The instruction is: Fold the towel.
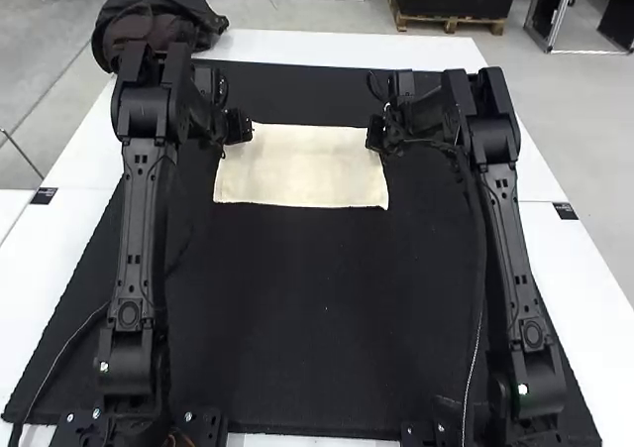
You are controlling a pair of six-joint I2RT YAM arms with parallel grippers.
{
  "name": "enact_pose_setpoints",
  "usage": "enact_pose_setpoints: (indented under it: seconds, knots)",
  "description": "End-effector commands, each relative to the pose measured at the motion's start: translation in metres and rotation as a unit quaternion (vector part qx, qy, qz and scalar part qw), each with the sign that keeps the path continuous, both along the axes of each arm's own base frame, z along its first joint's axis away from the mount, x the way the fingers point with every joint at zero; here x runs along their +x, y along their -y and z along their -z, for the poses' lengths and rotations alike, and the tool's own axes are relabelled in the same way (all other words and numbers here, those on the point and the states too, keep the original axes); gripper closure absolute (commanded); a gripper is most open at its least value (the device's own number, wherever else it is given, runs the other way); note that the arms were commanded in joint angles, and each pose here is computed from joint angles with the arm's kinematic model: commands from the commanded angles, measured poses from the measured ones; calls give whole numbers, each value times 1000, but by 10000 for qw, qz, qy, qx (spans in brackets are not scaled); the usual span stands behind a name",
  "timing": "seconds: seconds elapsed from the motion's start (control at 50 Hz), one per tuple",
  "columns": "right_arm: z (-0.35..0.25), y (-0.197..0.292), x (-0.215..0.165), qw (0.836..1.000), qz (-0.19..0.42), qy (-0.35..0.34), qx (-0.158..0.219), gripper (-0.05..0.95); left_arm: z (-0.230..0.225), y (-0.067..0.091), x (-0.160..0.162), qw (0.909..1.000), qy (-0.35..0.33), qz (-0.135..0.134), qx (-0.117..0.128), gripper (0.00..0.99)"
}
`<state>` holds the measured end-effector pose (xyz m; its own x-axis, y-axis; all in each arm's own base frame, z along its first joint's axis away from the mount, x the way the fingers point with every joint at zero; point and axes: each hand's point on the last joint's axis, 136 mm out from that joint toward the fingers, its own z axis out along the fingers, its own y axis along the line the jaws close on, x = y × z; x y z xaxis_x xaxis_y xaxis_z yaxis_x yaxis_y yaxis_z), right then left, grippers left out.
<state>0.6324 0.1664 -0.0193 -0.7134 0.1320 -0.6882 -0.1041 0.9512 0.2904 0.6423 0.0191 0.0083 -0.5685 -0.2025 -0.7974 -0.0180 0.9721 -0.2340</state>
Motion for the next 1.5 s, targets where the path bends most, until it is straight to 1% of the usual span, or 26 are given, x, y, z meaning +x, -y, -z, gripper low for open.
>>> enact_pose_setpoints:
  seconds: [0.0,0.14,0.18,0.24,0.26,0.28,0.32,0.36,0.4,0.48,0.5,0.52,0.54,0.56,0.58,0.64,0.68,1.0,1.2,1.42,1.48]
  knots:
    - [46,-19,-31,9968,-416,-659,156,908,2,-4,5,10000,18,0,-14,28]
    - [46,-21,-31,9967,-436,-668,159,908,4,-1,4,10000,-41,32,-6,31]
    - [46,-21,-31,9967,-436,-668,159,908,5,1,3,10000,-72,47,-9,51]
    - [47,-21,-32,9966,-436,-683,156,908,9,1,0,9998,-178,46,-22,141]
    - [47,-21,-32,9965,-435,-691,154,908,10,3,-1,9998,-200,72,-38,205]
    - [47,-21,-32,9965,-435,-691,154,908,11,3,-1,9997,-206,89,-56,228]
    - [47,-22,-33,9965,-448,-692,159,908,13,5,-3,9996,-257,132,-77,241]
    - [47,-22,-33,9965,-448,-692,159,908,15,6,-5,9994,-299,166,-87,285]
    - [47,-22,-33,9965,-448,-692,159,908,16,9,-6,9992,-321,223,-45,334]
    - [45,-23,-32,9965,-457,-677,162,908,19,12,-8,9989,-379,260,-27,370]
    - [46,-22,-32,9965,-449,-685,161,908,18,13,-7,9989,-371,268,-26,451]
    - [46,-22,-32,9965,-454,-686,166,908,18,15,-7,9990,-358,273,-41,574]
    - [46,-23,-33,9964,-462,-686,165,908,16,14,-6,9992,-326,239,-74,713]
    - [46,-23,-33,9964,-461,-694,164,908,13,10,-4,9995,-264,146,-124,902]
    - [46,-23,-33,9964,-461,-694,164,908,10,7,-2,9996,-224,53,-176,982]
    - [46,-23,-34,9962,-472,-711,171,908,7,-1,-1,9997,-146,-49,-205,974]
    - [47,-23,-34,9961,-471,-726,168,908,9,-3,-2,9997,-138,-71,-201,974]
    - [44,-22,-34,9962,-464,-711,172,908,-9,-4,-6,9998,122,-103,-122,974]
    - [33,-21,-33,9965,-460,-676,169,908,-15,-3,-13,9998,132,-83,-102,974]
    - [16,-18,-32,9974,-466,-518,164,908,-16,-5,-21,9999,113,-83,-83,974]
    - [12,-17,-32,9978,-455,-464,120,908,-17,-5,-23,9999,119,-66,-45,974]
